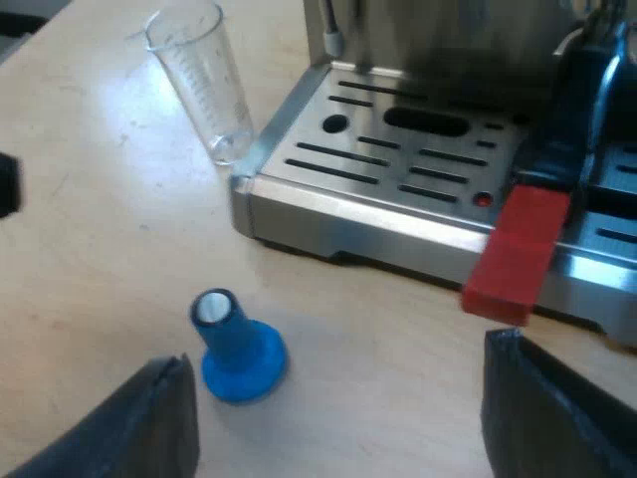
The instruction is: Grind coffee beans and then tamp
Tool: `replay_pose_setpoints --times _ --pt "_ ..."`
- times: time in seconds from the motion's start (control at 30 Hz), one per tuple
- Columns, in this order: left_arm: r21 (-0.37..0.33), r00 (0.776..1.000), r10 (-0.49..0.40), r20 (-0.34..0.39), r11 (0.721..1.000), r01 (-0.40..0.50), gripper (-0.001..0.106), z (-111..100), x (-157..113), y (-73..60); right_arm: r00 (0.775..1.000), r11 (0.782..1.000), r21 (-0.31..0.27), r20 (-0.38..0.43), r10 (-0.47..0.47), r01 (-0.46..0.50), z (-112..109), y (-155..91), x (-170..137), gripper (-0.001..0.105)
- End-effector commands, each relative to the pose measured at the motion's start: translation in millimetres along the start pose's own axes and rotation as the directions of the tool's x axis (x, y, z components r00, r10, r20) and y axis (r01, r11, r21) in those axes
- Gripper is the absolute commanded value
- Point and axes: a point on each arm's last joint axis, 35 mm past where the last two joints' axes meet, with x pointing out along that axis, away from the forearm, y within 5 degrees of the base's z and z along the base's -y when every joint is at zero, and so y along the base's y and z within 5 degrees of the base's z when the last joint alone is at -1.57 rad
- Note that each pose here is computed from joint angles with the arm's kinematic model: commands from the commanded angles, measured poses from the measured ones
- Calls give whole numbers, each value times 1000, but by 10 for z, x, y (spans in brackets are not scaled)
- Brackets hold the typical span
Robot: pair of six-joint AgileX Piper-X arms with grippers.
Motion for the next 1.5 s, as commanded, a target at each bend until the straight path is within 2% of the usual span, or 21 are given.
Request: replay_pose_setpoints --times 0.03,0.3,0.43,0.6,0.77,0.93,1.13,1.5 --pt "-1 1000 -15 -6 1000 15 63 -10 1 -11 999 999 -12 -30 -46 46 79 -91 -10 63" --pt "-5 1000 -14 -11 1000 14 63 -17 1 -10 994 995 46 -73 -82 86 330 -340 -18 63" --pt "-5 1000 -14 -11 1000 14 63 -17 1 -10 991 993 96 -124 -56 68 390 -468 -13 63" --pt "0 1000 -15 -3 1000 15 63 -7 1 -11 985 993 114 -172 -17 37 458 -523 29 63" --pt "13 1000 -17 12 1000 17 63 13 1 -14 967 996 88 -256 -5 28 535 -461 195 63" --pt "14 998 -59 7 998 59 63 12 1 -29 944 997 66 -328 -12 36 602 -380 442 63" --pt "14 998 -60 7 998 60 63 12 1 -29 912 993 117 -410 28 21 572 -472 720 63" --pt "14 998 -60 7 998 60 63 12 1 -29 874 991 110 -486 -9 71 435 -521 1002 63"
